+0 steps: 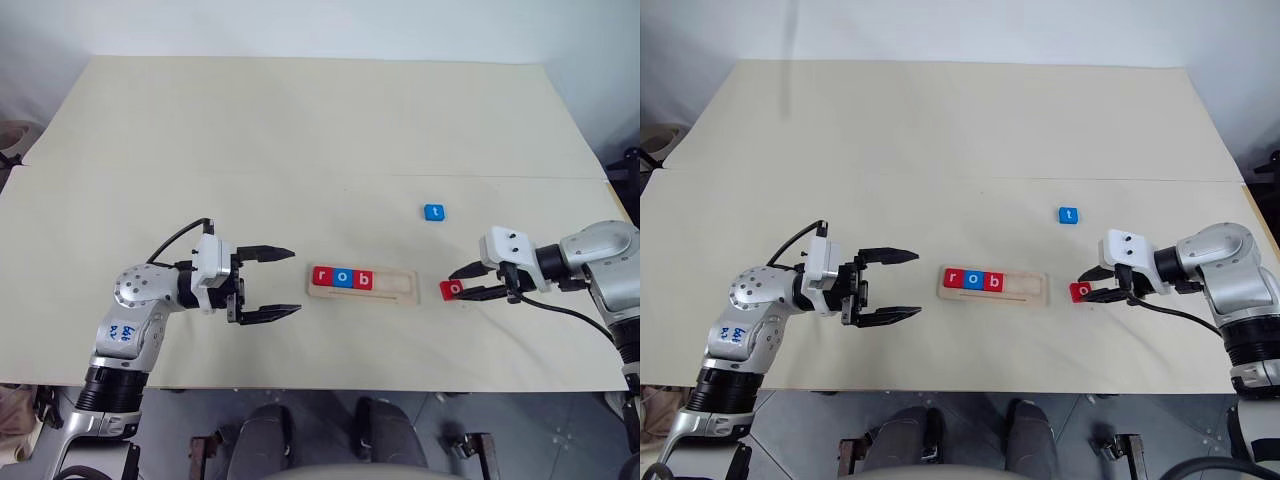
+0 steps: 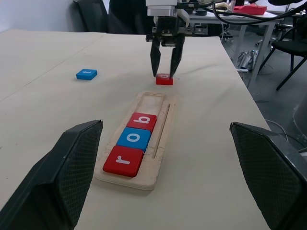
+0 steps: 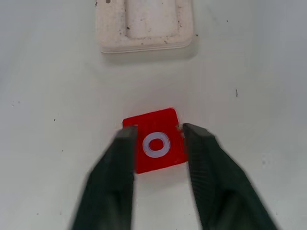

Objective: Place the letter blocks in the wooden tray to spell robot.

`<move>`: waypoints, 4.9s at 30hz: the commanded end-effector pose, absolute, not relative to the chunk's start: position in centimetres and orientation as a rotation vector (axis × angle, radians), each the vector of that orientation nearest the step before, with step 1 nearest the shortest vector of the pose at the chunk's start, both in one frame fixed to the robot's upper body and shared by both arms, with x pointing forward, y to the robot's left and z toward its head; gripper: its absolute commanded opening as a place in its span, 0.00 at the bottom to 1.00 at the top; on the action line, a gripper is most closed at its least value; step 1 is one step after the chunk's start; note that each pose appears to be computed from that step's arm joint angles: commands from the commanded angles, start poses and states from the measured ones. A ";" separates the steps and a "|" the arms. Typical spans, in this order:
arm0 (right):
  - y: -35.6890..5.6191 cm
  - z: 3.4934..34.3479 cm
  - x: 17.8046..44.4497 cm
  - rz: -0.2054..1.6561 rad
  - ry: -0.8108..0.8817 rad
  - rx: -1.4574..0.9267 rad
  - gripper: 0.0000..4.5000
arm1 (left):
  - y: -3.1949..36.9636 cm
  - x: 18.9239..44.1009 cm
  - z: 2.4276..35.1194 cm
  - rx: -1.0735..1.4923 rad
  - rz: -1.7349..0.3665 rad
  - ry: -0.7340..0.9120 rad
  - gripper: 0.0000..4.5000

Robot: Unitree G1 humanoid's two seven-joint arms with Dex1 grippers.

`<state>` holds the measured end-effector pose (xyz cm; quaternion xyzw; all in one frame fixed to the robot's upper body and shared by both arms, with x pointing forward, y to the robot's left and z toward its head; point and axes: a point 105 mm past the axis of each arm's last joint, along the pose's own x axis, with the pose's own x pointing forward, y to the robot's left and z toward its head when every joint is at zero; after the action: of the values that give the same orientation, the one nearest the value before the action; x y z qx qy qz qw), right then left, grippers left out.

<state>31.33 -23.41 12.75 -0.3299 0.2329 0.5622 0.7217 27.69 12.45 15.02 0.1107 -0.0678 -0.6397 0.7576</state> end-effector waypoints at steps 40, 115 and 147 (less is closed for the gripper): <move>-20.0 13.9 31.5 1.295 0.412 -0.707 0.34 | 12.0 27.6 16.1 0.245 -1.383 -0.208 1.00; -16.3 14.2 30.7 1.150 0.347 -0.554 0.03 | 11.8 27.3 15.9 0.218 -1.356 -0.198 1.00; -25.1 14.8 27.9 0.480 -0.003 -0.189 0.99 | 12.1 28.6 16.2 0.213 -1.352 -0.191 1.00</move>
<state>27.66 -25.51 13.57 -0.0909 0.0065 0.2322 0.9684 28.73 11.99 15.36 0.0916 -0.0718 -0.6242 0.7725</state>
